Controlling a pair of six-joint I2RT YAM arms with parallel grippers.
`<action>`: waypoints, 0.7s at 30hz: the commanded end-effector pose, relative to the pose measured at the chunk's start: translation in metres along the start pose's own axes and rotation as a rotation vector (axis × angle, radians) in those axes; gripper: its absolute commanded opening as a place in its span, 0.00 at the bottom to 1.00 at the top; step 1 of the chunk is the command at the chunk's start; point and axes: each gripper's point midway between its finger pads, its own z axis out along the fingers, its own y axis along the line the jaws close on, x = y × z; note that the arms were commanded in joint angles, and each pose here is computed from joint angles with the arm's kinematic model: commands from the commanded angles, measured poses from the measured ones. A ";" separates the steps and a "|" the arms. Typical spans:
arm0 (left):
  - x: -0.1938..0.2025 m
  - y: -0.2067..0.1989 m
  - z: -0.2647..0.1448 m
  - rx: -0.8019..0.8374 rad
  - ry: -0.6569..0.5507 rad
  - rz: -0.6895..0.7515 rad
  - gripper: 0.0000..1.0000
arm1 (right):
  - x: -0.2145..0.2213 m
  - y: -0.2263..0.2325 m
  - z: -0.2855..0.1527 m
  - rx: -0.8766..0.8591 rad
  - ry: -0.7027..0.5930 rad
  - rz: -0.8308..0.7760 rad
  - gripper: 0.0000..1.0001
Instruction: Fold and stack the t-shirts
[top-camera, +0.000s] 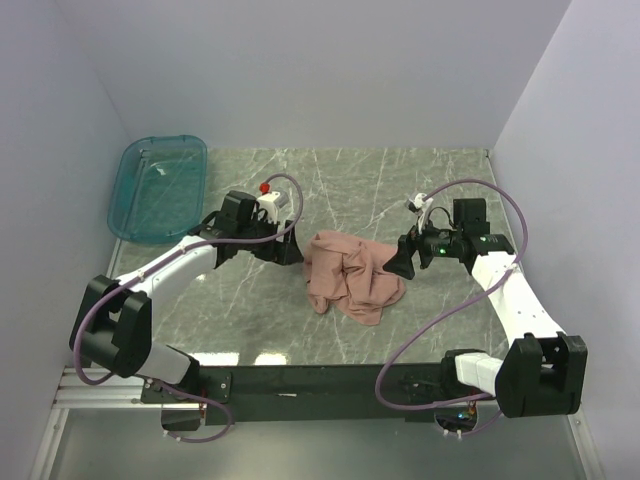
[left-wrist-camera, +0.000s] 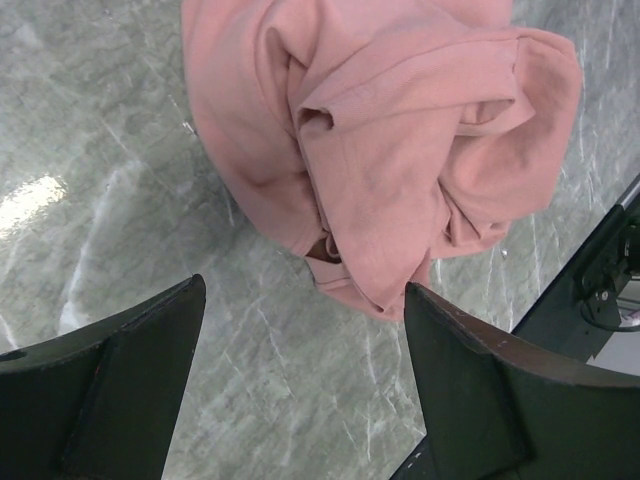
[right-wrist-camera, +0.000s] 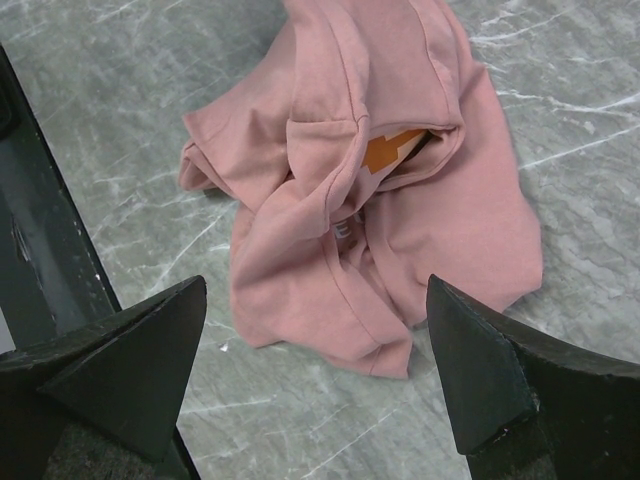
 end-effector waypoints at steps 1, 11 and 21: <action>-0.020 -0.016 -0.002 0.054 -0.045 0.032 0.86 | -0.005 0.003 0.002 -0.018 -0.014 -0.017 0.96; -0.017 -0.017 0.000 0.056 -0.029 0.035 0.86 | -0.004 0.003 0.005 -0.026 -0.012 -0.003 0.96; -0.014 -0.021 0.002 0.071 -0.017 0.043 0.86 | -0.003 0.003 0.005 -0.024 -0.009 0.002 0.96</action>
